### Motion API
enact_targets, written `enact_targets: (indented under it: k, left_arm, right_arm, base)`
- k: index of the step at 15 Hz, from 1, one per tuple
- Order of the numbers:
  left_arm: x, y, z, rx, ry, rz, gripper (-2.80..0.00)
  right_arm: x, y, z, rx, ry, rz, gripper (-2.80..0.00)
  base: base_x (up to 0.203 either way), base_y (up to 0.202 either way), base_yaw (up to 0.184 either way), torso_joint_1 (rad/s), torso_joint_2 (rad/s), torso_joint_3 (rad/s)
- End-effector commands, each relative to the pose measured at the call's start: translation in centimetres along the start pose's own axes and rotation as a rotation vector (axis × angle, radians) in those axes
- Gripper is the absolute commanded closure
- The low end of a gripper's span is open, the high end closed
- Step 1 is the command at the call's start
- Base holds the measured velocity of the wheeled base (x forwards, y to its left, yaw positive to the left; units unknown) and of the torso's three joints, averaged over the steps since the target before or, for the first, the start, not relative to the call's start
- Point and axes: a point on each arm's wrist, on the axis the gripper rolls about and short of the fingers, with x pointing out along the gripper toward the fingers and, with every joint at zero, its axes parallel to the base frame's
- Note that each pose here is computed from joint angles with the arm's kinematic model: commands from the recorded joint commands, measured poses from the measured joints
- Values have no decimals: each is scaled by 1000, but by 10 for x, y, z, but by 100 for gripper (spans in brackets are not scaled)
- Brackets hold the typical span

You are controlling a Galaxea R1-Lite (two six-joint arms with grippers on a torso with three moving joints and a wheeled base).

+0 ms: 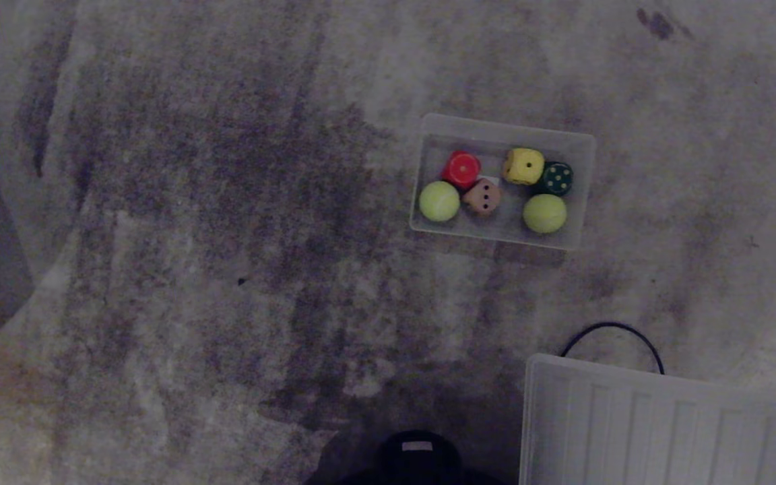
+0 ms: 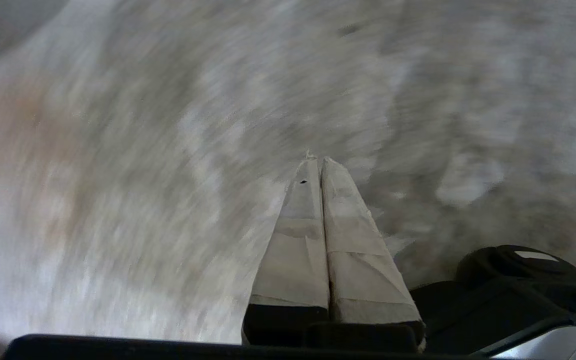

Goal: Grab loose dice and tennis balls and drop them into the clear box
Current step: Close the lid

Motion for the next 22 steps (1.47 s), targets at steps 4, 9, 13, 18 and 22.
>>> enact_targets:
  k: [4,9,13,18,22]
  left_arm:
    - [0,0,0,-2,3,2,0]
    - [0,0,0,0,3,1,0]
    - [0,0,0,-10,3,4,0]
    - [0,0,0,-10,3,4,0]
    - [0,0,0,-10,3,4,0]
  right_arm:
    - [0,0,0,-1,3,4,0]
    - [0,0,0,0,3,4,0]
    - [0,0,0,-18,3,9,0]
    - [-3,0,25,26,-6,-43,0]
    - [35,-1,79,164,99,-94,0]
  base:
    - [2,4,-86,1,2,3]
    - [0,0,0,0,0,0]
    - [0,0,0,0,0,0]
    - [0,0,0,0,0,0]
    - [0,0,0,0,0,0]
